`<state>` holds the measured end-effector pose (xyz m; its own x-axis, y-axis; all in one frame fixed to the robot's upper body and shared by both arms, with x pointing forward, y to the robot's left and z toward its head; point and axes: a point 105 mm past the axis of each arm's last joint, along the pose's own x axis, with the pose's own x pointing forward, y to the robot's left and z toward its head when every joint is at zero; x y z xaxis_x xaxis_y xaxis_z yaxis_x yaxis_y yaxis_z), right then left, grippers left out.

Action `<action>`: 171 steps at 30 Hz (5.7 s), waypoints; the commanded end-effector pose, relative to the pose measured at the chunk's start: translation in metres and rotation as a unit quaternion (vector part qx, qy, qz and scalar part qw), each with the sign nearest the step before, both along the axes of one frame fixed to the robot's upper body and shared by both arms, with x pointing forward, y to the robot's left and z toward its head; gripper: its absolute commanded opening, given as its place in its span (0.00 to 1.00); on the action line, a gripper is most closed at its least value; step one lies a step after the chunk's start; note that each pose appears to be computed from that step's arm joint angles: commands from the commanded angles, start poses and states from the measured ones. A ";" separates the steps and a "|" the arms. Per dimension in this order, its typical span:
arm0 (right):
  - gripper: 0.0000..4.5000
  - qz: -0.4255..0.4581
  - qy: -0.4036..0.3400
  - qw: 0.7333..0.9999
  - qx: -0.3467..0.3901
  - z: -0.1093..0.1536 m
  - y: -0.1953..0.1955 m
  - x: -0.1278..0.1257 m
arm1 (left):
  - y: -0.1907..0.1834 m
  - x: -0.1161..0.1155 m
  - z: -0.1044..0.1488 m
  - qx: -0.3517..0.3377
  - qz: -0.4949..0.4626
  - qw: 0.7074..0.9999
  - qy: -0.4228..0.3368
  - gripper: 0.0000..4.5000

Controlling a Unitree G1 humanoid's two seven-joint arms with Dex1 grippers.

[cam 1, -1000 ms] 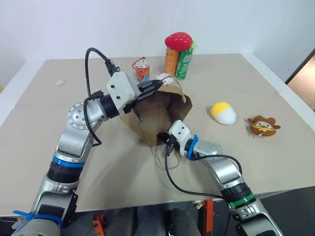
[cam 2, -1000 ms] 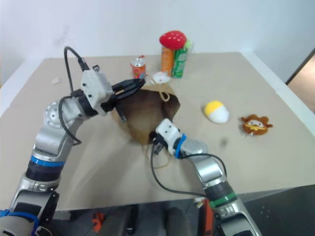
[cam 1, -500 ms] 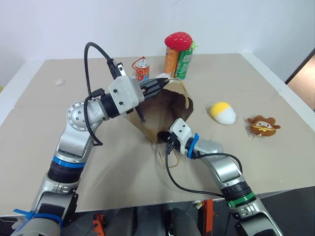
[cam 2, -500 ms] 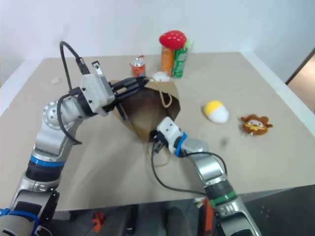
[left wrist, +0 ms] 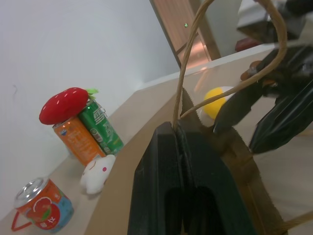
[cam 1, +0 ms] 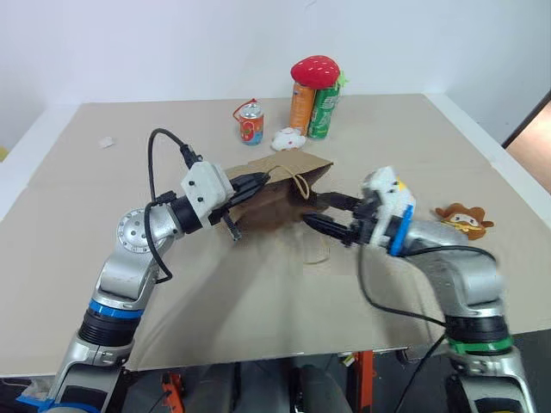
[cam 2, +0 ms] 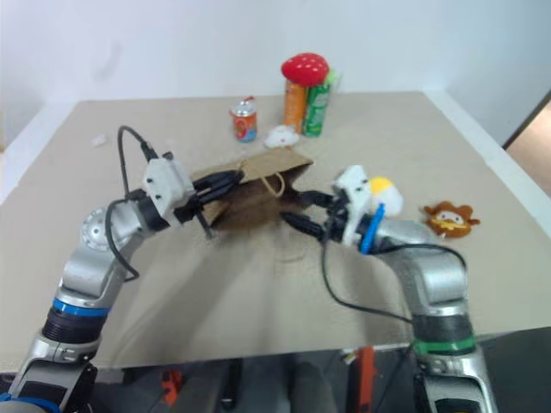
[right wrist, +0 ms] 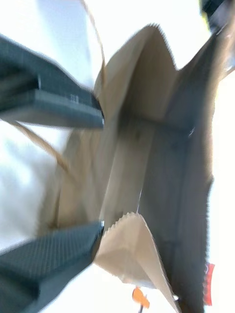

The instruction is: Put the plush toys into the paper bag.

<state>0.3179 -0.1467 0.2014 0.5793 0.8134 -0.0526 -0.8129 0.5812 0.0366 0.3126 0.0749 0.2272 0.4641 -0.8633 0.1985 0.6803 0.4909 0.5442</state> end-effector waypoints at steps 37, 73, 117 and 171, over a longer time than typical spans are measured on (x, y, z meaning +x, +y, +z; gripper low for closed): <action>0.02 -0.352 -0.065 0.915 -0.186 -0.007 -0.102 0.072 | -0.009 -0.005 0.029 -0.038 -0.008 0.999 -0.005 0.00; 0.39 0.033 -0.090 0.987 -0.132 0.032 0.069 0.038 | -0.023 -0.004 0.033 -0.084 0.021 0.996 0.008 0.00; 0.98 -0.715 0.042 0.692 -0.096 -0.040 -0.209 0.000 | -0.021 -0.002 0.022 -0.072 0.034 0.996 0.026 0.00; 0.01 0.100 0.009 0.987 -0.123 0.054 0.006 -0.050 | -0.018 0.005 0.024 -0.055 0.045 0.997 0.005 0.00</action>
<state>0.2694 -0.1493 0.2497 0.4022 0.8680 -0.2912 -0.9092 0.4161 -0.0156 0.3216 0.0566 0.2341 0.5620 -0.7937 0.2328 0.6640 0.6007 0.4453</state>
